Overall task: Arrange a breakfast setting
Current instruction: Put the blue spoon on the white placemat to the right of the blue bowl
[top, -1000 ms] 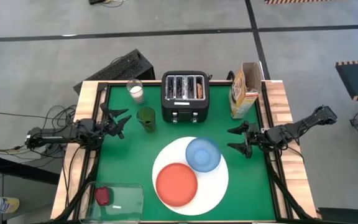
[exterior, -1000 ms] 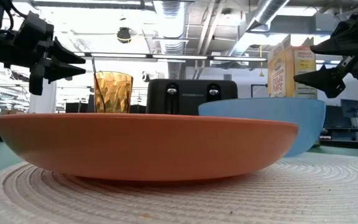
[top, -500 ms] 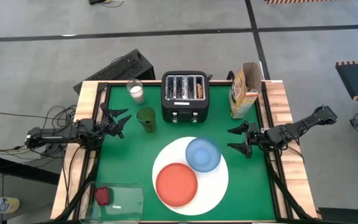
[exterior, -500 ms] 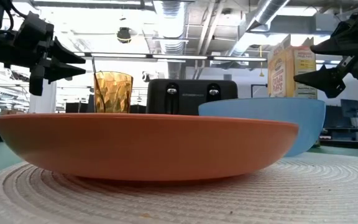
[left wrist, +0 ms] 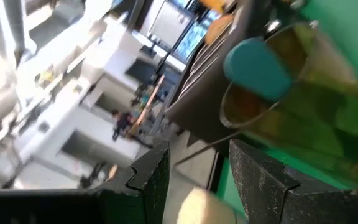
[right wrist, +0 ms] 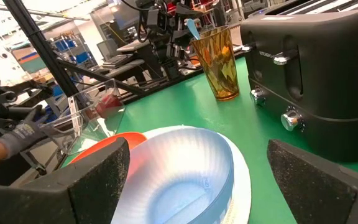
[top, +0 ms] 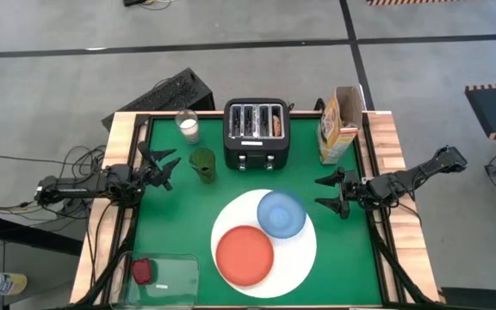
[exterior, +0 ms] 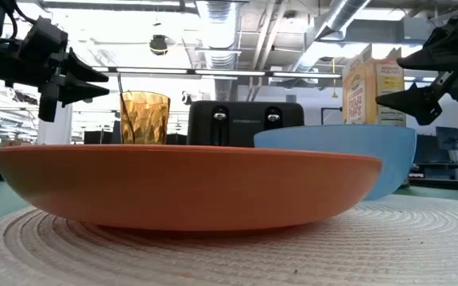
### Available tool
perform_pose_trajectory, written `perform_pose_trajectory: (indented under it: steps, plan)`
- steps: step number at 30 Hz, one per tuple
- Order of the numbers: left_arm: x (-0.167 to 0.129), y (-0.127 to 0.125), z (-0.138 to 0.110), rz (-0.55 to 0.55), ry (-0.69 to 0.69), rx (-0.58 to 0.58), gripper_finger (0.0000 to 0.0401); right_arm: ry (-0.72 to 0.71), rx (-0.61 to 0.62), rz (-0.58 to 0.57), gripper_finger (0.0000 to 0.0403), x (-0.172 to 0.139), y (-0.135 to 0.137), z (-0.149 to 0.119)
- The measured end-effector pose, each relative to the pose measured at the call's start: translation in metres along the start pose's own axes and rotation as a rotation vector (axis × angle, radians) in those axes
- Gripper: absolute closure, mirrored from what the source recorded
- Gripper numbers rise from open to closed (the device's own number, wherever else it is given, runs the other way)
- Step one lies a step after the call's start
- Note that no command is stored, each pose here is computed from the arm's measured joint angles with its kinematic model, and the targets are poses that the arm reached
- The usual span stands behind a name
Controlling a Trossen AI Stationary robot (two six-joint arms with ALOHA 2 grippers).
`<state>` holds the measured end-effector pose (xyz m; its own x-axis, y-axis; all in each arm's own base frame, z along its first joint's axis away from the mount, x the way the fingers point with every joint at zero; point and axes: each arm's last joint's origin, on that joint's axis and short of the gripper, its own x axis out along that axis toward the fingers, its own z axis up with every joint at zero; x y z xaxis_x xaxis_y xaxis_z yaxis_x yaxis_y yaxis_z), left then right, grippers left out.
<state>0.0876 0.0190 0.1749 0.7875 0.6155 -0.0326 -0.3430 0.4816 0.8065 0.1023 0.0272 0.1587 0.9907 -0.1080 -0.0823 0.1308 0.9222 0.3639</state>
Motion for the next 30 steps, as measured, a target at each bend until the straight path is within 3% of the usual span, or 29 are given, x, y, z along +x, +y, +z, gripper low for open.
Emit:
perform_pose_trajectory:
  steps: [7, 18, 26, 30]
  plan:
    - [0.000, 0.003, 0.002, 0.048, -0.011, -0.254, 0.0244, 0.000, 0.000, 0.000, 0.0003, 0.000, 0.000, 0.000]
    - [-0.011, 0.047, 0.024, 0.193, -0.174, -0.553, 0.0244, 0.000, 0.000, 0.000, 0.0003, 0.000, 0.000, 0.000]
    - [-0.021, 0.073, 0.031, 0.280, -0.209, -1.034, 0.0244, 0.000, 0.000, 0.000, 0.0003, 0.000, 0.000, 0.000]
    - [-0.024, 0.078, 0.034, 0.242, -0.273, -1.196, 0.0244, 0.000, 0.000, 0.000, 0.0003, 0.000, 0.000, 0.000]
